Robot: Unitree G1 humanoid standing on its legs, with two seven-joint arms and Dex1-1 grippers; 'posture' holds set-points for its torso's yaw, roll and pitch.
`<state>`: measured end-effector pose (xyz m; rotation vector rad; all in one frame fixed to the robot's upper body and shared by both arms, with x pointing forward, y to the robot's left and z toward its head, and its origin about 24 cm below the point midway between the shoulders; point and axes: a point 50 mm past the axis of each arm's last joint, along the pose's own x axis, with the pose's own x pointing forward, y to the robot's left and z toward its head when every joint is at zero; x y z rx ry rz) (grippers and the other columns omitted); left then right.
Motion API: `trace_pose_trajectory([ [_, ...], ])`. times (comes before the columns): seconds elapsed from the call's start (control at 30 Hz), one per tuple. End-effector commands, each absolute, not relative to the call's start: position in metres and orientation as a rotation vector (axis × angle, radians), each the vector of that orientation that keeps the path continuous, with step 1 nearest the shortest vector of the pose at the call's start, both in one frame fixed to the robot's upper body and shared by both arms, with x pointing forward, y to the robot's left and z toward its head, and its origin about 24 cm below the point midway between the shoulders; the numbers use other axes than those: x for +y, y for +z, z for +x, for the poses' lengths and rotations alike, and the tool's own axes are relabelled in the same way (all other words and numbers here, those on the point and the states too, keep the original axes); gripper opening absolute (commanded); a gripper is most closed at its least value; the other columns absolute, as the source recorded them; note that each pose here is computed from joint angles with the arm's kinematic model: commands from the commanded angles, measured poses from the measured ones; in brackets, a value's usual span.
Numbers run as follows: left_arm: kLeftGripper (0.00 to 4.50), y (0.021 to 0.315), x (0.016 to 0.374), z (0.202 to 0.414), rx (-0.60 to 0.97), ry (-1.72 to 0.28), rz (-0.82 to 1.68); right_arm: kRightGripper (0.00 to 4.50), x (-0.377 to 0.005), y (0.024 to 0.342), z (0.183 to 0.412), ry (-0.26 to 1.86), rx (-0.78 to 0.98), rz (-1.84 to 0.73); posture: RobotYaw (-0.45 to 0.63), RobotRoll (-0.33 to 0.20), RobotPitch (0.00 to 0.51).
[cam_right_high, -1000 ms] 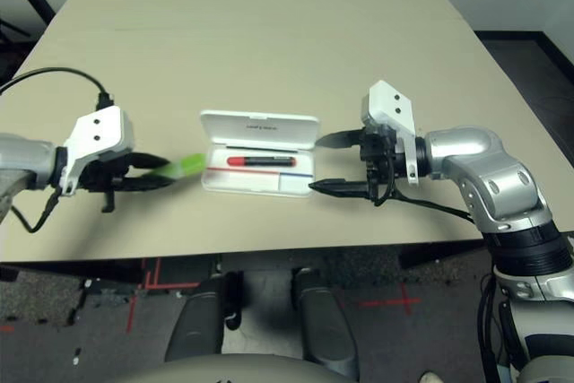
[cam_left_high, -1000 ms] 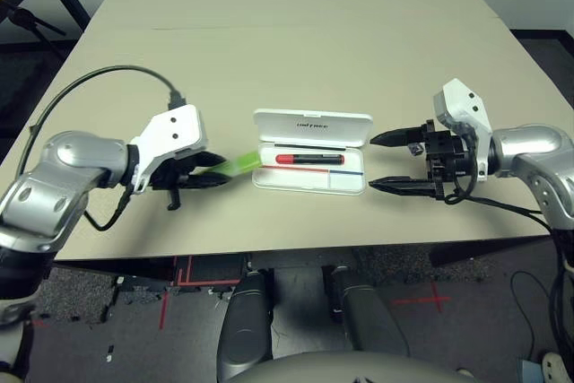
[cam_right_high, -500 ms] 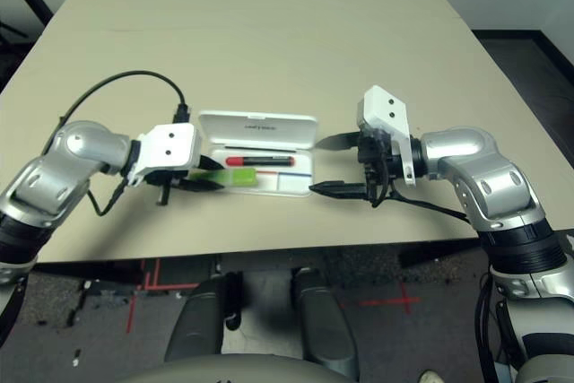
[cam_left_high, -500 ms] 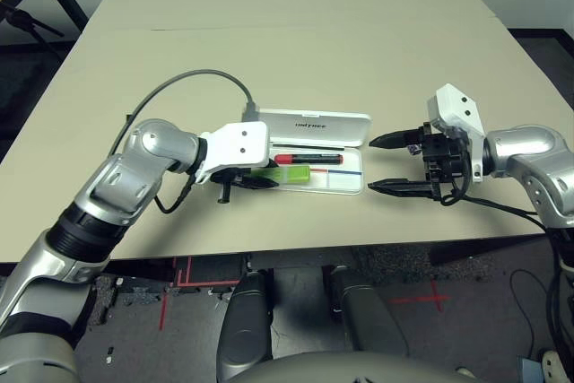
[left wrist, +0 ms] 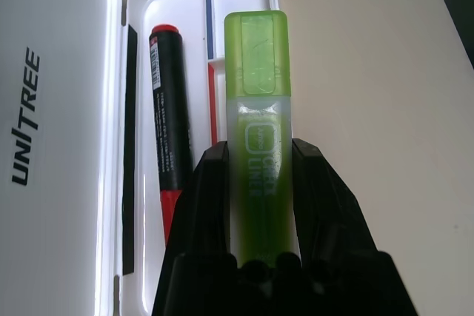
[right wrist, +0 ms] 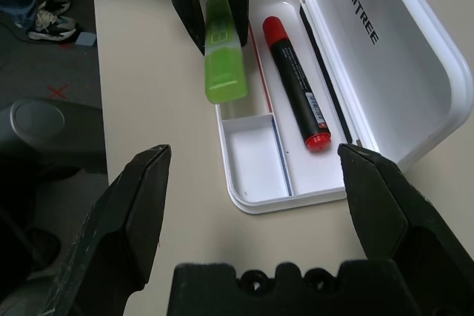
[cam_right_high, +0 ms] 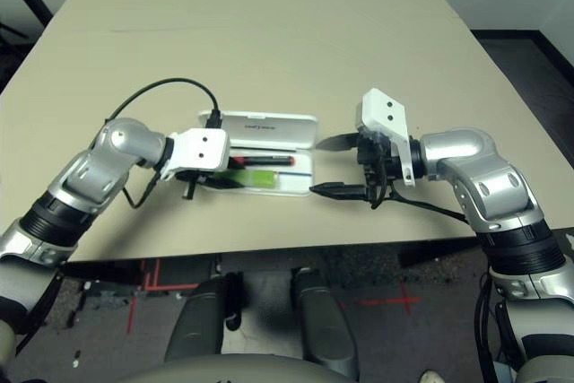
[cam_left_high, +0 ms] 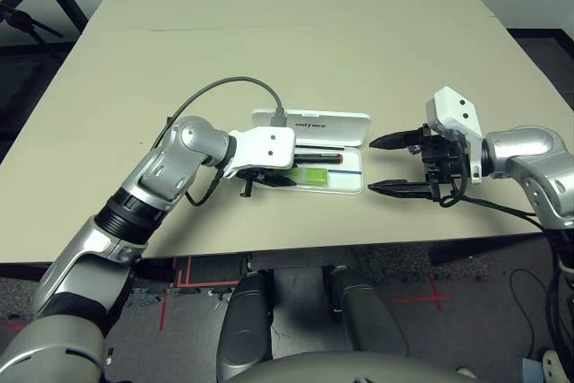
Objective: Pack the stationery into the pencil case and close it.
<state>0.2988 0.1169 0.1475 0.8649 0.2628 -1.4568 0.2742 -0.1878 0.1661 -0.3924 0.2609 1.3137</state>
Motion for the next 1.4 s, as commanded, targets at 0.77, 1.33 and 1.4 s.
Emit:
trace_pose_trajectory([
  [0.77, 4.48, 0.157, 0.128, 0.297, 0.285, -1.398, 0.871, 4.5, -0.184, 0.156, 0.272, 1.33, 0.274, -0.397, -0.02, 0.0, 0.169],
  [1.33, 4.48, 0.173, 0.152, 0.29, 0.232, -1.316, 0.804, 4.5, -0.189, 0.154, 0.275, 1.336, 0.311, -0.414, -0.01, 0.0, 0.171],
  [1.4, 4.48, 0.177, 0.149, 0.287, 0.21, -1.325, 0.764, 4.5, -0.193, 0.155, 0.276, 1.323, 0.313, -0.419, -0.01, 0.0, 0.171],
])
